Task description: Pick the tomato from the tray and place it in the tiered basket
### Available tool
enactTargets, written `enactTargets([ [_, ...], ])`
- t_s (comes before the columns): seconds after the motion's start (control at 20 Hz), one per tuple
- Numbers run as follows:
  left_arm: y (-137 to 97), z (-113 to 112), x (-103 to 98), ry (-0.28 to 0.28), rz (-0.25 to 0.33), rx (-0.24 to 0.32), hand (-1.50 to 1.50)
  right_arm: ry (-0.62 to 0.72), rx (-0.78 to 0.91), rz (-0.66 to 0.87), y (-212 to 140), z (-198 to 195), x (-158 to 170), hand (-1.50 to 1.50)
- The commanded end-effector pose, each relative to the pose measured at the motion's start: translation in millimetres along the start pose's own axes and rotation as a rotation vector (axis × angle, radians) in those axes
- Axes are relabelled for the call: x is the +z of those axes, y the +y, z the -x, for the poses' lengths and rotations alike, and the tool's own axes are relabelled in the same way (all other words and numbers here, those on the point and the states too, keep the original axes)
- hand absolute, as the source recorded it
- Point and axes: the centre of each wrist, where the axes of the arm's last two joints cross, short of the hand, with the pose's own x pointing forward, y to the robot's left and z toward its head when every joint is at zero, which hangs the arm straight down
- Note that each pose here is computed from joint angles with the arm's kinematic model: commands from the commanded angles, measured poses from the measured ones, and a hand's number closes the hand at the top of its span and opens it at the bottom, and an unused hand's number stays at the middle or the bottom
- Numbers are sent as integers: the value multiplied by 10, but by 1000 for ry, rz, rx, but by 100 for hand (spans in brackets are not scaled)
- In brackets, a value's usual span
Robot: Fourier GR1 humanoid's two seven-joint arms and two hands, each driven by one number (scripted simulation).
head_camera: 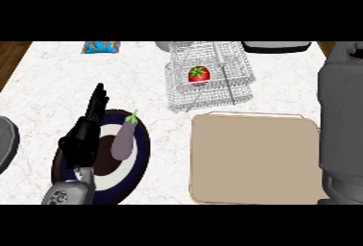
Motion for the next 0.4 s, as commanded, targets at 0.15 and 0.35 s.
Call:
enactTargets([
  [0.15,34,135,90,19,-30,-1,0,13,-85,22,-946,866,135,-150],
  [0.35,-48,37,30,29,-16,7,0,-5,-128,23,-1421,1302,366,-150],
])
